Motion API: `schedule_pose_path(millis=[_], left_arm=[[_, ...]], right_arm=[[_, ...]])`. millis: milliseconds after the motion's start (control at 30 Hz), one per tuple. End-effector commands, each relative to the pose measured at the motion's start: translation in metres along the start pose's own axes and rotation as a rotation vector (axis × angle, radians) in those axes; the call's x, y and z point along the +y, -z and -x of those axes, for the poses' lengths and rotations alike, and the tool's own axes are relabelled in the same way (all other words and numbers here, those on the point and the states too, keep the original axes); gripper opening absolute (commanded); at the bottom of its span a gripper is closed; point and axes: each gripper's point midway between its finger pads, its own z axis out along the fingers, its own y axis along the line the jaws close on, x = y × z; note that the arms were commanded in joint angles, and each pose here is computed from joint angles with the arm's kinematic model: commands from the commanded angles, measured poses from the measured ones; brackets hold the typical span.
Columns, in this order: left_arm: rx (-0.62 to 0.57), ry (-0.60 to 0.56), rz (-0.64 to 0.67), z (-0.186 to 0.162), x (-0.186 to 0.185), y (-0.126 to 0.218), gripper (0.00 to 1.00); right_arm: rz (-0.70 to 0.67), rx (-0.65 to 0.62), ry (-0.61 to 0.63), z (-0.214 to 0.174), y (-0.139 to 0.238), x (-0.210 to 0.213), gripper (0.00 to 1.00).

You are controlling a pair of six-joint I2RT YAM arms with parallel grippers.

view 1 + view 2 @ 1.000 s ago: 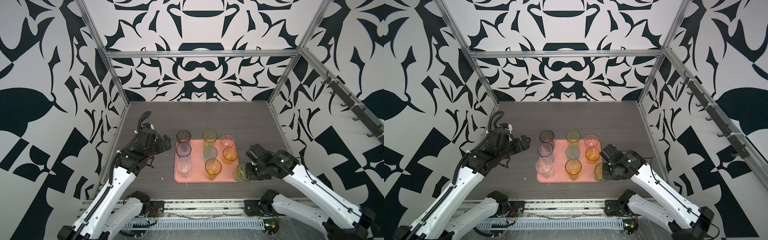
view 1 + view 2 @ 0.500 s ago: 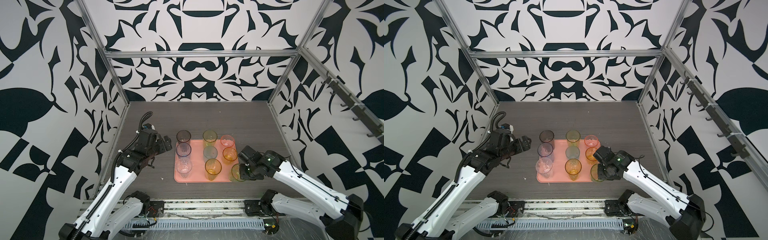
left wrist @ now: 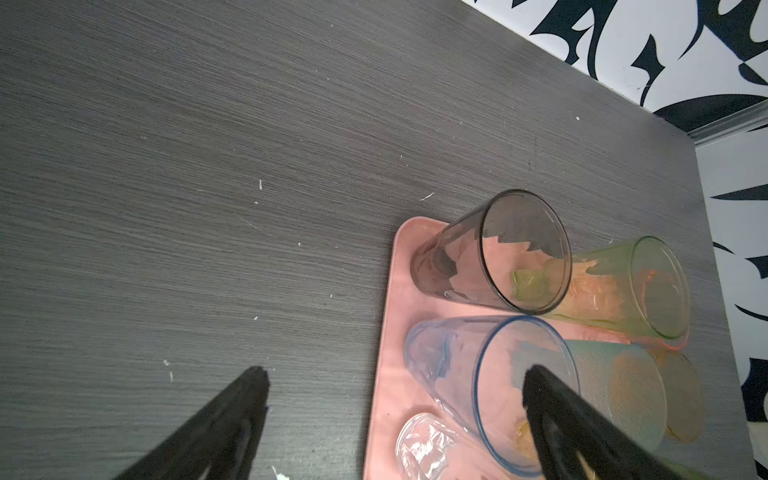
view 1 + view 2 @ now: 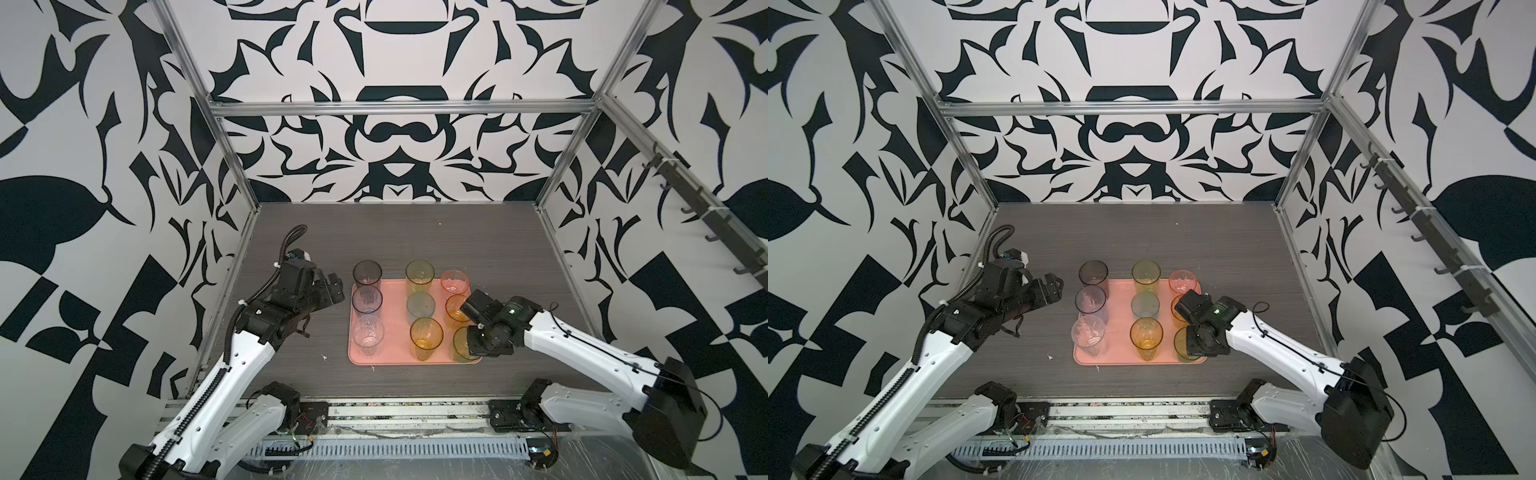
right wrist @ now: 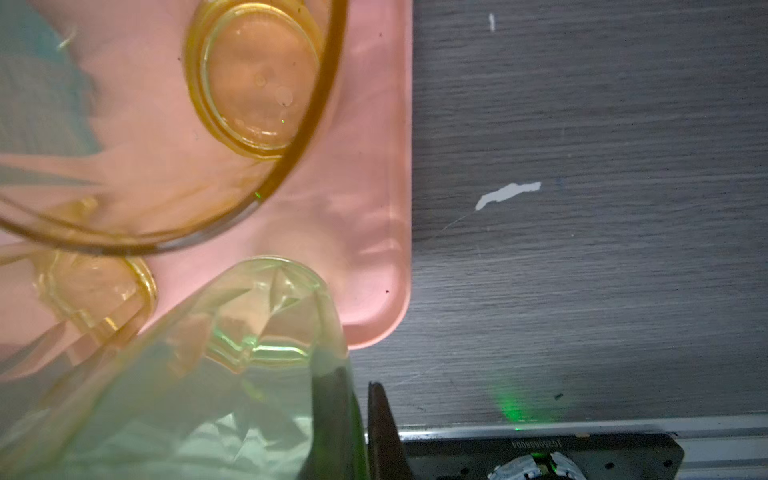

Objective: Place the glasses into the tray
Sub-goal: 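Lower the green glass onto the tray beside the yellow glass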

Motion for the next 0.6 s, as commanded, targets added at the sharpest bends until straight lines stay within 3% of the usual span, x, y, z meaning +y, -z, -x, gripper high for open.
schedule_pose_path(millis=[0,567], left_arm=[[0.009,0.006,0.003,-0.0038,0.0024,-0.0027,1.00],[0.019,0.006,0.004,-0.0082,0.0042,-0.0049,0.99]], right_arm=[[-0.012,-0.020,0.014,0.0045,-0.0037,0.0009,0.00],[-0.062,-0.019,0.024,0.0084,-0.0109,-0.0027,0.02]])
